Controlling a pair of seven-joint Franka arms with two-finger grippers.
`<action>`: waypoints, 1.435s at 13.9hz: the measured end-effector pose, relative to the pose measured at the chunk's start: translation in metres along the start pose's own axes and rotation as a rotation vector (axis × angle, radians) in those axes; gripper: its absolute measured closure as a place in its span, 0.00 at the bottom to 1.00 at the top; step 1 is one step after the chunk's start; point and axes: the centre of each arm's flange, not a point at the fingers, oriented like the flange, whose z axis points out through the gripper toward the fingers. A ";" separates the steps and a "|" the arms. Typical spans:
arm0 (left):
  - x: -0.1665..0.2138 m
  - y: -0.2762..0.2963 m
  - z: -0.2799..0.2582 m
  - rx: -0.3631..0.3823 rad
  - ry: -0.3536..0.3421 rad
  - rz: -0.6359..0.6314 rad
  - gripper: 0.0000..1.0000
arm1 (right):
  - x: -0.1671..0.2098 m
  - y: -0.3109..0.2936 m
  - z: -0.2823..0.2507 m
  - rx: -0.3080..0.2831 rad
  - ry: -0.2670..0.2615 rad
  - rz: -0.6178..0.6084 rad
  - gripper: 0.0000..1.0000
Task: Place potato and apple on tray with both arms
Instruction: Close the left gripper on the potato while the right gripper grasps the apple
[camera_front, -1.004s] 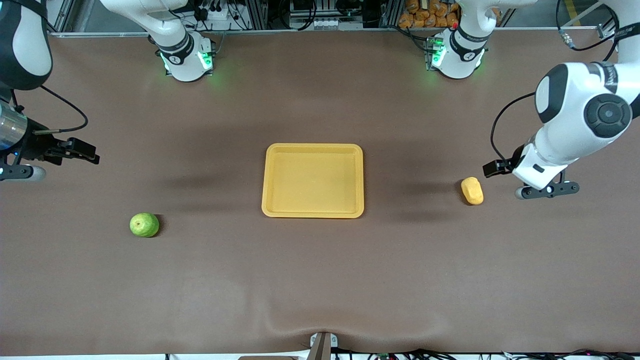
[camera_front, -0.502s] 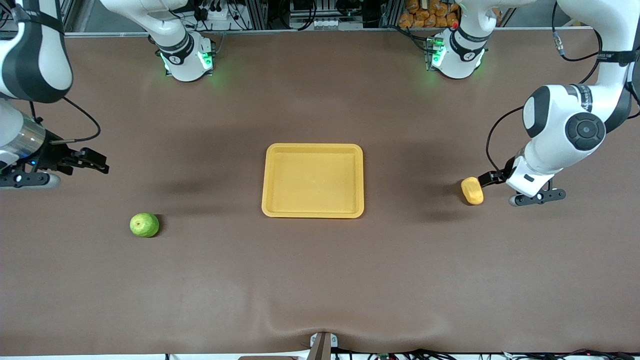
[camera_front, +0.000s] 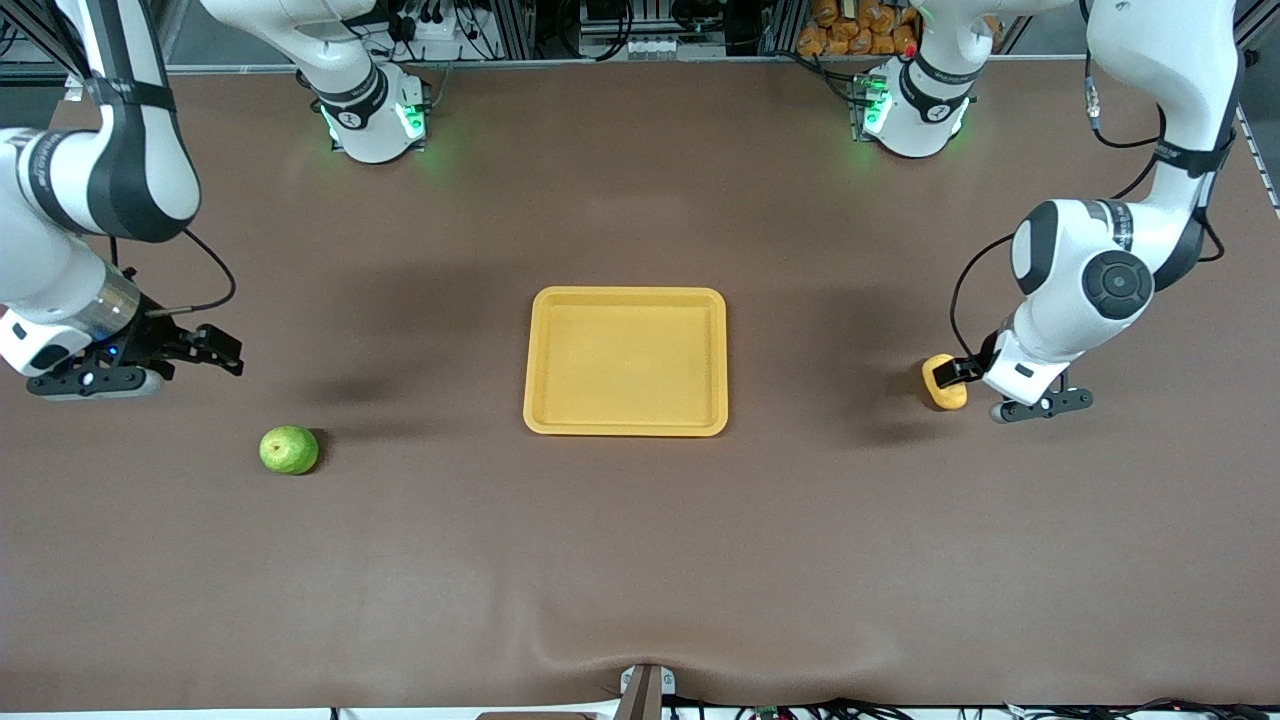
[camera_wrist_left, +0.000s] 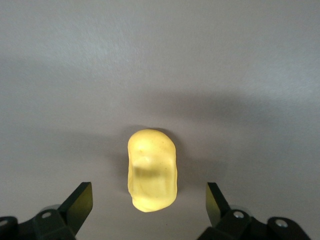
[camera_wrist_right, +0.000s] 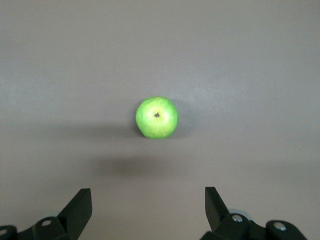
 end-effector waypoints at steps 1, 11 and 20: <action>-0.001 0.000 0.006 0.001 -0.006 0.000 0.00 | 0.003 0.000 0.007 -0.003 0.009 -0.020 0.00; -0.005 0.001 0.042 0.005 -0.042 0.001 0.04 | 0.020 0.006 0.084 0.091 0.059 -0.320 0.00; -0.003 0.002 0.053 -0.002 -0.027 0.002 0.48 | 0.036 0.029 0.128 0.189 0.157 -0.690 0.00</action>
